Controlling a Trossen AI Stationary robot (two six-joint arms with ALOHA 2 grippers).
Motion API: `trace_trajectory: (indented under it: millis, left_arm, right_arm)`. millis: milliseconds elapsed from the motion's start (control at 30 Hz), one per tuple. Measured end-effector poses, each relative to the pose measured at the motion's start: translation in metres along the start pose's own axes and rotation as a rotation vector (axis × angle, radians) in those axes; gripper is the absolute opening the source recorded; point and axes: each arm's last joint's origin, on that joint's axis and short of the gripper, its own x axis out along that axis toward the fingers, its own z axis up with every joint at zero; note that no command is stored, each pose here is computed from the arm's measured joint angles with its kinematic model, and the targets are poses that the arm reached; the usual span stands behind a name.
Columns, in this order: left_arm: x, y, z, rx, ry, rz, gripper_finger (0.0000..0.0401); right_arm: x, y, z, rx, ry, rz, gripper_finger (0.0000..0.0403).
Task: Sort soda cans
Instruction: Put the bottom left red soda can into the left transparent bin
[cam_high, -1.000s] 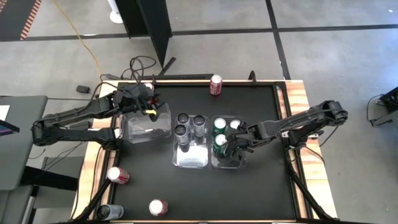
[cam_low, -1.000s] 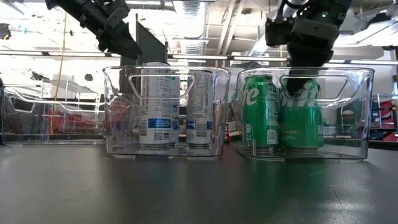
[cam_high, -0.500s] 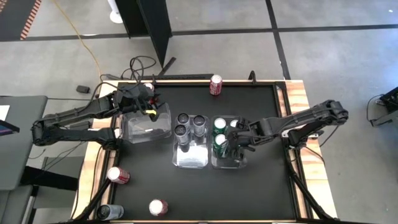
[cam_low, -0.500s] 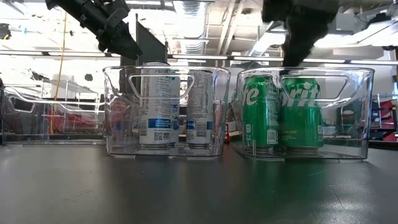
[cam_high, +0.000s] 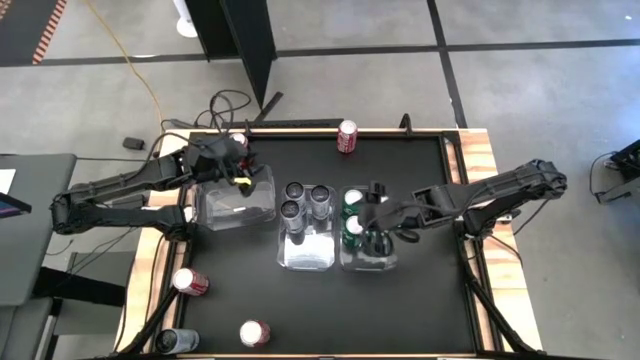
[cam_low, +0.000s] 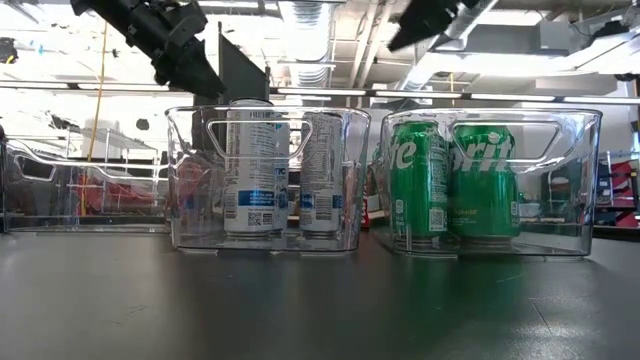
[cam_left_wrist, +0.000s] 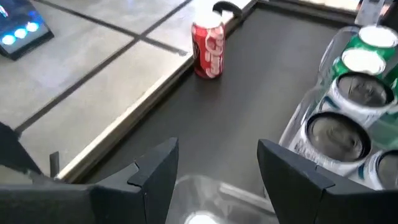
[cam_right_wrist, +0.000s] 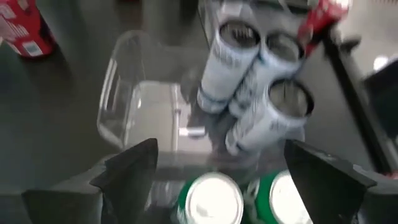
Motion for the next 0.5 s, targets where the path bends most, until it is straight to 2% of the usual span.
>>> trace_trajectory:
  millis: [233,500]
  left_arm:
    - [0.002,0.0,-0.014,-0.02,0.149,0.009,0.0215]
    - [0.012,-0.002,-0.023,-0.039,0.266,0.014,0.0215]
  right_arm:
    - [0.009,0.001,0.002,-0.086,-0.114,-0.006,0.0342]
    - [0.022,-0.003,-0.004,-0.088,-0.209,-0.031,0.0316]
